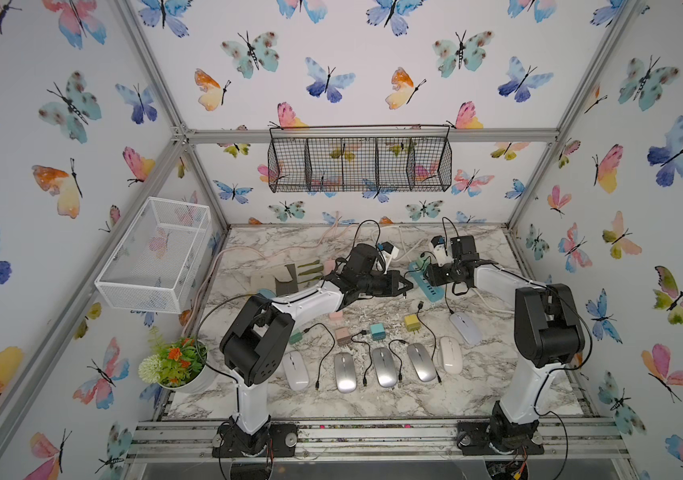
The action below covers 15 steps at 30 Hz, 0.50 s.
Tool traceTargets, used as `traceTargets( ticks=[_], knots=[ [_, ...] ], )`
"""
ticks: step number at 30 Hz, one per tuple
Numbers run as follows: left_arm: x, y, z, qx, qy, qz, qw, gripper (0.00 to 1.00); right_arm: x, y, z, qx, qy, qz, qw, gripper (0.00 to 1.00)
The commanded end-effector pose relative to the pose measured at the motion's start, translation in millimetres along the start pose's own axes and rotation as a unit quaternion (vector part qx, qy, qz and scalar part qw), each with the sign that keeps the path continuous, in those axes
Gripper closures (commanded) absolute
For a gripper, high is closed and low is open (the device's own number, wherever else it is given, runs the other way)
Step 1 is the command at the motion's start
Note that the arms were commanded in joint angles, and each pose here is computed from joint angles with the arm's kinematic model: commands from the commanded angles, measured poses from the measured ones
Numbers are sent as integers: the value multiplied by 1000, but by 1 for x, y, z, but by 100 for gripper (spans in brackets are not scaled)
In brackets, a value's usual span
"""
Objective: Unplug the wireless mouse
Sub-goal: Place the power cord at the center of the board.
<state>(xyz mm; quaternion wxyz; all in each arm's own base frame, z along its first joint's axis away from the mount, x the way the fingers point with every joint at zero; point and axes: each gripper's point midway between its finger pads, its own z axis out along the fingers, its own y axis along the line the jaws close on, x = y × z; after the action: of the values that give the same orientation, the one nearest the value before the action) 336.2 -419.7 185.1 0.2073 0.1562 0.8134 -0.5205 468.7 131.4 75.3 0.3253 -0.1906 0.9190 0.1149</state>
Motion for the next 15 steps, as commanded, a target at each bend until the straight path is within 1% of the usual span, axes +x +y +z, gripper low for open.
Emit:
traceTargets(
  ticks=[1, 5, 15],
  knots=[
    [2, -9, -6, 15, 4, 8, 1000, 100, -11, -6, 5, 11, -9, -22, 1000, 48],
    [2, -10, -6, 15, 3, 9, 1000, 100, -14, 0, 10, -9, -8, -28, 1000, 50],
    [5, -7, -4, 16, 6, 6, 1000, 100, -9, -4, 13, -1, 5, -26, 1000, 69]
  ],
)
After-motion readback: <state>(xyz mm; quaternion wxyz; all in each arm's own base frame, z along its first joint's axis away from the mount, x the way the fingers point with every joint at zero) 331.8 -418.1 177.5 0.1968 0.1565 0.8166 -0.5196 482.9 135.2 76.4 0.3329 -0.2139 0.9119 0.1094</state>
